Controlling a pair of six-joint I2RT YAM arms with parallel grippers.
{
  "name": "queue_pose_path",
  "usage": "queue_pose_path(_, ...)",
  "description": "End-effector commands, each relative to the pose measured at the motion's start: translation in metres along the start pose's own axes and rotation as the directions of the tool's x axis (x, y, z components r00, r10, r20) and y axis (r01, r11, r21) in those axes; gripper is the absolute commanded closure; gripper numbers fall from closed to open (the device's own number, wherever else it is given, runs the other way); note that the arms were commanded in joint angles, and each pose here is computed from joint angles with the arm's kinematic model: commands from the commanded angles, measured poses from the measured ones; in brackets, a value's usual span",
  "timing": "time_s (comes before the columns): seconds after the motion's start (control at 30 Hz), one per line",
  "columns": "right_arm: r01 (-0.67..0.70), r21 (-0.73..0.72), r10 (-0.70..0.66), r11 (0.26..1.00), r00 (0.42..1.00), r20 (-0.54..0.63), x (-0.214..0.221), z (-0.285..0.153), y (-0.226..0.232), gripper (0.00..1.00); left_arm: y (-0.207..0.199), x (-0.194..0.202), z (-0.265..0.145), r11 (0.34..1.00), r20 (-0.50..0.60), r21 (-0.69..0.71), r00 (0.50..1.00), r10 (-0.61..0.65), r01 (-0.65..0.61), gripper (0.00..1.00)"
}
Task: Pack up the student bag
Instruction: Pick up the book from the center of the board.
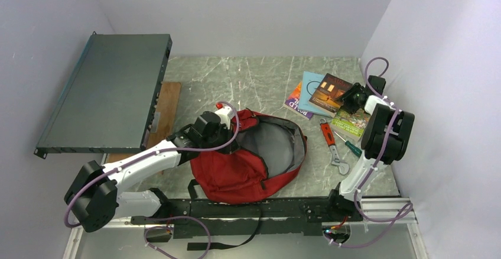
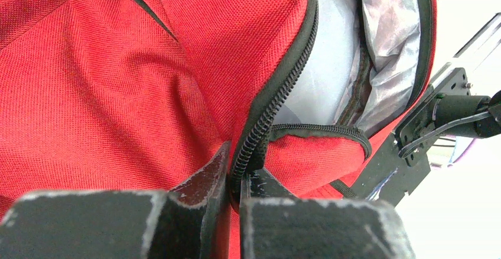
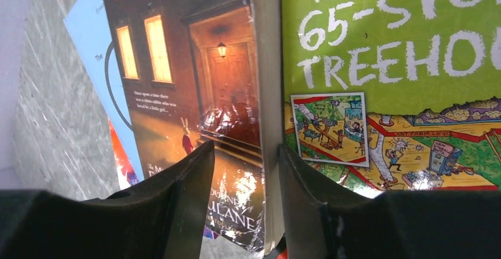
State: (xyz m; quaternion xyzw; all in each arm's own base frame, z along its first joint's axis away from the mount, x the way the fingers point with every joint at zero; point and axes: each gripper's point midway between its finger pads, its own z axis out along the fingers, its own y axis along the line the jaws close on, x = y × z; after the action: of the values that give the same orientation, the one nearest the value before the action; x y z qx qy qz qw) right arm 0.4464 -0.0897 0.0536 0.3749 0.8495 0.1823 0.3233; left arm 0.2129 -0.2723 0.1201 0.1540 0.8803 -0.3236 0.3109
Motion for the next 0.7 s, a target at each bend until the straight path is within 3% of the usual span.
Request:
queue_pose_path(0.0, 0.017, -0.067, -0.016, 0.998, 1.0, 0.01, -0.003, 0.006, 0.011, 0.58, -0.012, -0.01, -0.003, 0.998, 0.002, 0.046, 0.999, 0.034, -0.034, 1.0)
queue_pose_path(0.1, 0.024, -0.086, -0.026, 0.996, 1.0, -0.015, 0.01, 0.004, 0.014, 0.69, -0.013, -0.009, -0.003, 0.998, -0.001, 0.05, 0.999, 0.037, -0.037, 1.0)
queue_pose_path(0.27, 0.105, -0.128, -0.109, 0.986, 0.994, -0.021, 0.029, -0.008, 0.032, 0.71, -0.014, -0.01, -0.002, 0.998, 0.001, 0.059, 0.999, 0.035, -0.035, 1.0)
queue_pose_path(0.53, 0.001, -0.028, -0.001, 1.0, 1.0, 0.012, 0.015, -0.012, 0.015, 0.23, -0.015, -0.007, -0.004, 0.997, -0.002, 0.064, 1.0, 0.031, -0.031, 1.0)
queue_pose_path(0.67, -0.084, -0.036, 0.083, 0.996, 0.996, -0.014, 0.014, -0.002, 0.015, 0.12, -0.013, -0.007, -0.005, 0.998, 0.003, 0.061, 1.0, 0.029, -0.029, 1.0)
